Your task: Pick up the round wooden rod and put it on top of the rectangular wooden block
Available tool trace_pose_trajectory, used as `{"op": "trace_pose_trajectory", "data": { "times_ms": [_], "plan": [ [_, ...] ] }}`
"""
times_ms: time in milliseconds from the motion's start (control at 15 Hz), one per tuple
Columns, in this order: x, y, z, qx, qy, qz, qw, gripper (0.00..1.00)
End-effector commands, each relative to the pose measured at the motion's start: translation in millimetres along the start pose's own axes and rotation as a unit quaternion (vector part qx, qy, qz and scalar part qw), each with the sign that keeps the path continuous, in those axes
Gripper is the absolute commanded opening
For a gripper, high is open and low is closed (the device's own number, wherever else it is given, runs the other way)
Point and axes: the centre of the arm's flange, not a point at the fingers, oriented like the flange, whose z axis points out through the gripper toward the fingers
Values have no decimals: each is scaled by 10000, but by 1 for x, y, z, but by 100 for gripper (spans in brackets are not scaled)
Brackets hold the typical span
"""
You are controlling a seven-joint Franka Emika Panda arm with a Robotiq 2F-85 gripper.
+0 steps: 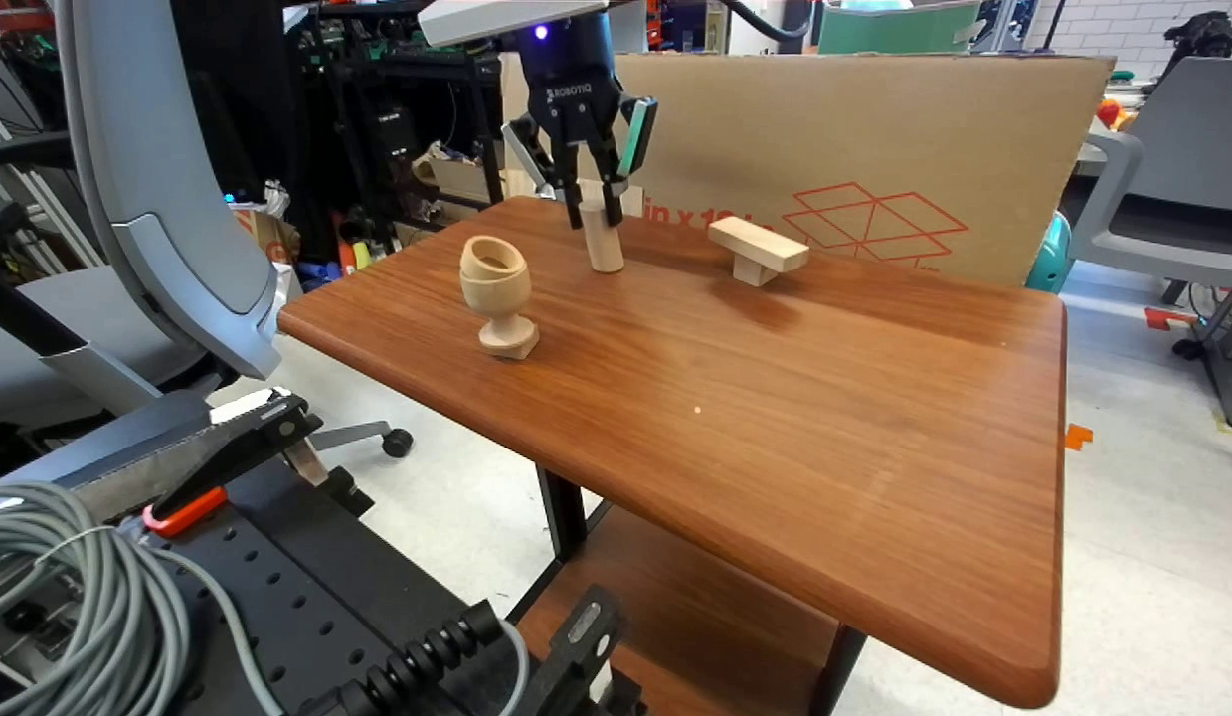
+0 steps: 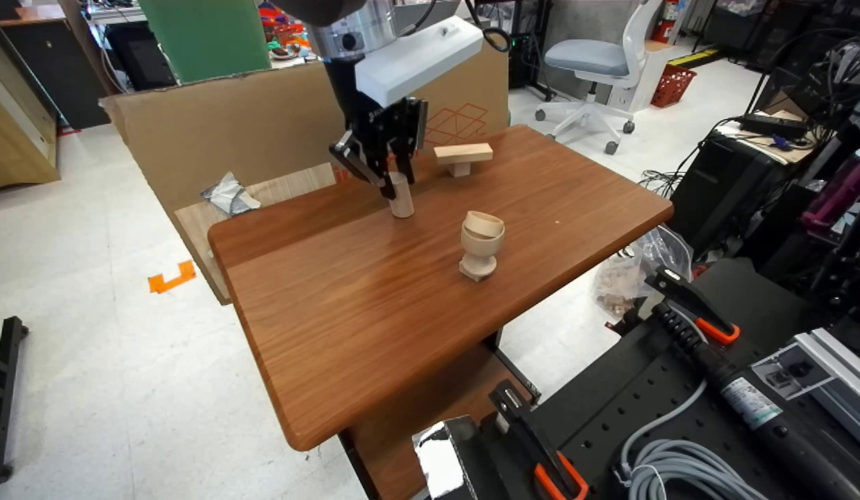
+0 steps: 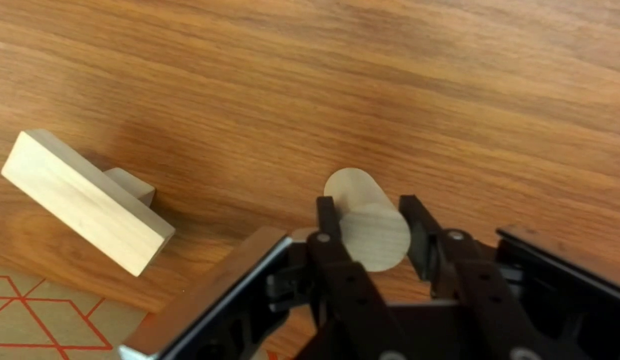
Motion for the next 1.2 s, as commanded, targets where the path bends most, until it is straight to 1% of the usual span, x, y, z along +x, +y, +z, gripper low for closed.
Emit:
{"op": "trace_pose_trajectory", "data": {
  "times_ms": [0, 133, 267, 600, 800, 1133],
  "plan": [
    [-2, 2, -22, 109, 54, 7, 9999, 10],
    [-9, 7, -41, 156, 191, 103, 9996, 10],
    [-14, 17, -65, 170, 461, 306, 9983, 10],
    [-22, 53, -104, 130, 707, 866, 9937, 10],
    [-26, 76, -111, 76, 752, 1163, 9903, 10],
    [-31, 110, -102, -57, 665, 1618, 9846, 10]
  ]
}}
